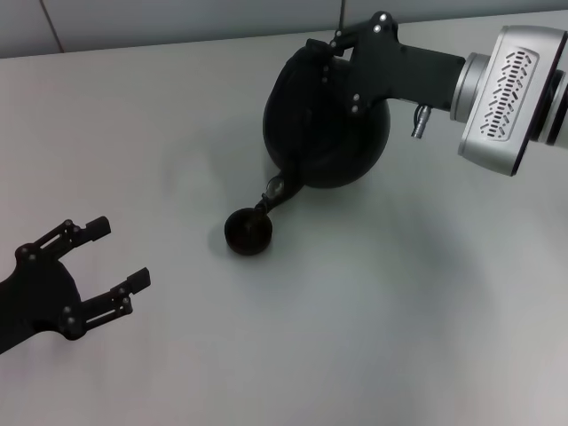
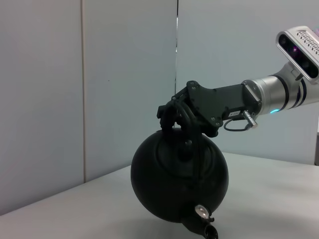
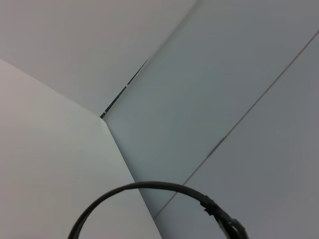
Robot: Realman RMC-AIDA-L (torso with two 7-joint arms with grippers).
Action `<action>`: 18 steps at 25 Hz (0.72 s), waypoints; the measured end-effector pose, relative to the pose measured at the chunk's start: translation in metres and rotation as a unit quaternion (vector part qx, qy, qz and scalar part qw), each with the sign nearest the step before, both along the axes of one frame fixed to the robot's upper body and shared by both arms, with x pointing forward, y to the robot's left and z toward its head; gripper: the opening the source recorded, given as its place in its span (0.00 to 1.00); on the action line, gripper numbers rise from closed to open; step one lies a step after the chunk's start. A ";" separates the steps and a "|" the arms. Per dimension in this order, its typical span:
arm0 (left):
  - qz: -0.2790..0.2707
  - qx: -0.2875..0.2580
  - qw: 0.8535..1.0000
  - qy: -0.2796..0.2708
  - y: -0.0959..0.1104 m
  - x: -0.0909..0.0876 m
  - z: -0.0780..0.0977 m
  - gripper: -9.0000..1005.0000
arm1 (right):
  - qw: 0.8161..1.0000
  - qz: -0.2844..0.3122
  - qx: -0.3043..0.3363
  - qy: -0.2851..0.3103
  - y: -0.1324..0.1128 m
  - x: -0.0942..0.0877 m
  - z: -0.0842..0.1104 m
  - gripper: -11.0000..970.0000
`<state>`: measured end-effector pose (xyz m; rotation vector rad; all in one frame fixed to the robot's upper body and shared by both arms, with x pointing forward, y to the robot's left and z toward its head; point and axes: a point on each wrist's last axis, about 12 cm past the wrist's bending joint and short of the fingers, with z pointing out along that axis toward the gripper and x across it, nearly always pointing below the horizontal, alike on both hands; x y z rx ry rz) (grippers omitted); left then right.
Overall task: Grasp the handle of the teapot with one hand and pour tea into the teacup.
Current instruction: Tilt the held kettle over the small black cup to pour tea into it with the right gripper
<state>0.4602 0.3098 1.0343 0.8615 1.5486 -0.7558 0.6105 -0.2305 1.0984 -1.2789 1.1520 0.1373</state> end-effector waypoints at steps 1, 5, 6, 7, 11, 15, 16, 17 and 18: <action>0.000 0.000 1.000 0.000 0.000 0.000 0.000 0.84 | 1.000 0.000 0.000 -0.001 0.000 0.000 0.000 0.08; 0.000 0.000 1.000 0.000 0.000 0.000 0.000 0.84 | 1.000 0.000 0.000 -0.002 0.000 0.000 0.001 0.08; 0.000 0.000 1.000 0.000 0.000 0.000 0.000 0.84 | 1.000 0.000 0.000 -0.002 0.000 0.000 0.001 0.08; 0.000 0.000 1.000 0.000 0.000 0.000 0.000 0.84 | 1.000 0.000 0.000 -0.002 0.000 0.000 0.001 0.08; 0.000 0.000 1.000 0.000 0.000 0.000 0.000 0.84 | 1.000 0.000 0.000 -0.003 -0.001 0.000 0.001 0.08; 0.000 -0.001 1.000 0.000 -0.001 0.000 0.000 0.84 | 1.000 -0.001 0.004 0.002 -0.001 0.000 0.001 0.08; 0.000 -0.001 1.000 0.001 -0.001 0.000 0.000 0.84 | 1.000 -0.003 0.014 0.014 -0.001 -0.001 0.000 0.08; 0.000 -0.001 1.000 0.001 -0.001 0.000 0.000 0.84 | 1.000 -0.003 0.014 0.014 -0.001 -0.001 0.000 0.08; 0.000 -0.001 1.000 0.001 -0.001 0.000 0.000 0.84 | 0.999 -0.007 0.024 0.024 -0.001 -0.001 0.000 0.08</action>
